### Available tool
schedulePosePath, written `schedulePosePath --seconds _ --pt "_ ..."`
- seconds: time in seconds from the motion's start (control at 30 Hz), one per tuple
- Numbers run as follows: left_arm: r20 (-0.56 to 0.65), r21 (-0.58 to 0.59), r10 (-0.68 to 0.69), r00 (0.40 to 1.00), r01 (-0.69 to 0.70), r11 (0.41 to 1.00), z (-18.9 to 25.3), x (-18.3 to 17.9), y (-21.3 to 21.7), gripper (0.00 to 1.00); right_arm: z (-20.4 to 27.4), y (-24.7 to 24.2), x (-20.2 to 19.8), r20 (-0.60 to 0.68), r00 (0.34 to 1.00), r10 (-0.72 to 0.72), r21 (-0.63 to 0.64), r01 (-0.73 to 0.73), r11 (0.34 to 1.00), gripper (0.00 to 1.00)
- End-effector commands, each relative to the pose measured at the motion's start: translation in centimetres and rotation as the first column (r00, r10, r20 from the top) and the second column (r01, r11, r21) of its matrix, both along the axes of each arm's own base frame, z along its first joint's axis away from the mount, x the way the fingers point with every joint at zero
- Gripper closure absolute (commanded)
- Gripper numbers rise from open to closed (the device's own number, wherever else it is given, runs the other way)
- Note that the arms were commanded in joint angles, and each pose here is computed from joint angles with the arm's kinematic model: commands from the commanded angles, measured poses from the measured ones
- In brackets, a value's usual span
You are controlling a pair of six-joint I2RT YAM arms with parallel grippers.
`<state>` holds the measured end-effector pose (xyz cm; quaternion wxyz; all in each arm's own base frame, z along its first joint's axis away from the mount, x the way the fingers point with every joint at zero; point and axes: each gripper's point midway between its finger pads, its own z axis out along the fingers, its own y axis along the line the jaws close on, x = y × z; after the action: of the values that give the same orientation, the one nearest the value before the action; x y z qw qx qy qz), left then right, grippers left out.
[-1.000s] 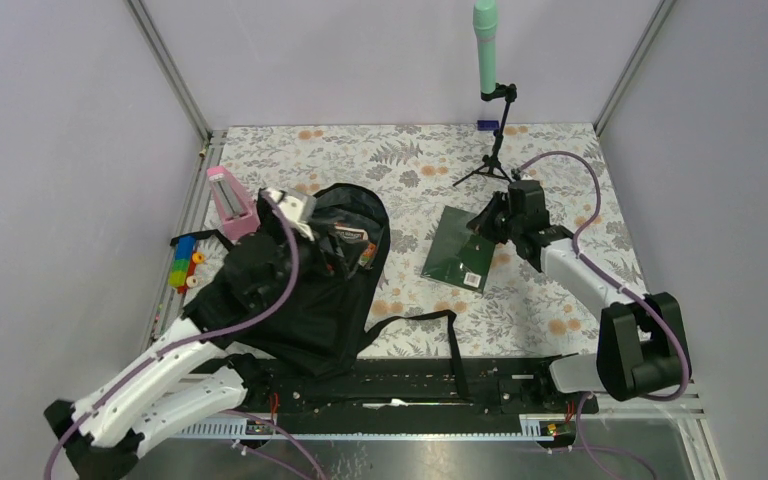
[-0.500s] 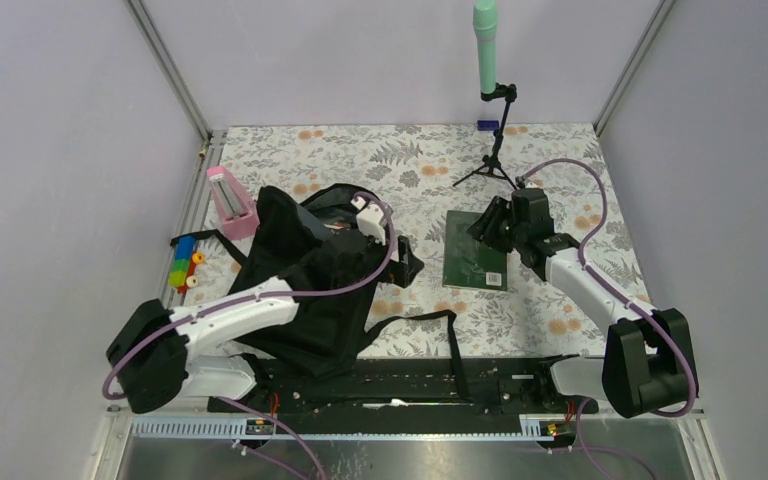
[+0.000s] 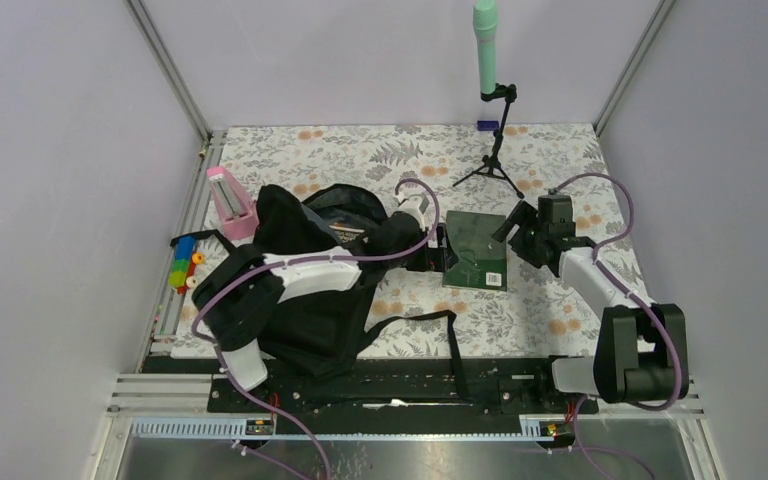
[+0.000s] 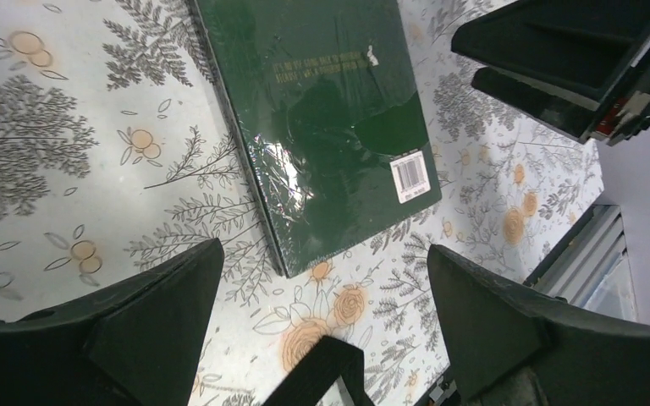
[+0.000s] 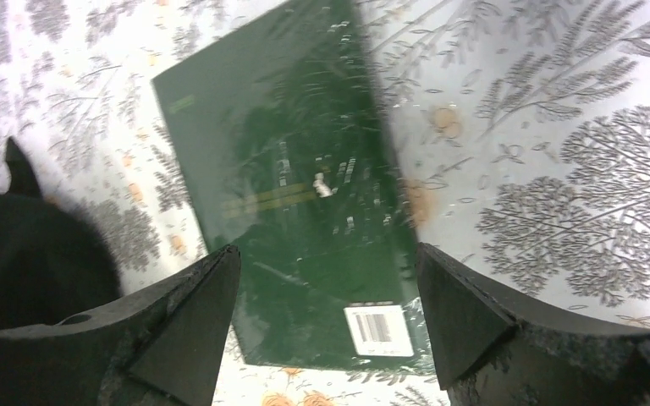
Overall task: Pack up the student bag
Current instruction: Pick up the stationery from the center of the board.
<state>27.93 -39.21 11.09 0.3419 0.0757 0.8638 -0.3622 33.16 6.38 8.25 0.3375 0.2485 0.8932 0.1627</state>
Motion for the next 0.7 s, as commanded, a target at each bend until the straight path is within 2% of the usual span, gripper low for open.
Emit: schedulePosePath --seconds 0.0,0.07,0.2,0.3,0.4,0.53,0.67 --pt "-0.053 -0.040 -0.019 0.998 0.017 0.999 -0.2 0.7 -2.7 0.06 -2.7 -1.3 -0.9 -0.104 0.994 -0.021 0.021 0.023 1.000 0.16" --pt "-0.079 -0.016 -0.019 0.997 0.018 1.000 -1.7 1.0 -3.1 0.06 -3.9 -1.6 -1.4 -0.150 0.988 -0.029 0.027 0.033 0.999 0.11" --pt "-0.153 0.048 0.006 0.988 0.001 0.999 -5.2 1.0 -3.1 0.07 -5.5 -1.0 -2.1 -0.204 0.979 -0.002 0.051 0.012 0.999 0.10" --pt "-0.184 0.058 0.012 0.983 -0.001 0.998 -6.7 0.9 -3.3 0.07 -6.1 0.2 -2.2 -0.228 0.972 0.063 0.106 -0.040 0.994 0.14" --pt "-0.194 -0.008 -0.032 0.980 0.031 0.999 -6.7 0.7 -4.6 0.09 -5.9 0.8 -2.4 -0.226 0.968 0.105 0.130 -0.077 0.989 0.16" --pt "-0.203 -0.075 -0.077 0.976 0.062 0.995 -6.8 0.5 -6.0 0.14 -5.5 3.2 -2.3 -0.217 0.951 0.219 0.257 -0.161 0.953 0.17" --pt "-0.166 -0.145 -0.095 0.981 0.071 0.987 -5.7 0.6 -6.6 0.23 -4.8 4.4 -2.7 -0.198 0.937 0.289 0.322 -0.217 0.922 0.22"
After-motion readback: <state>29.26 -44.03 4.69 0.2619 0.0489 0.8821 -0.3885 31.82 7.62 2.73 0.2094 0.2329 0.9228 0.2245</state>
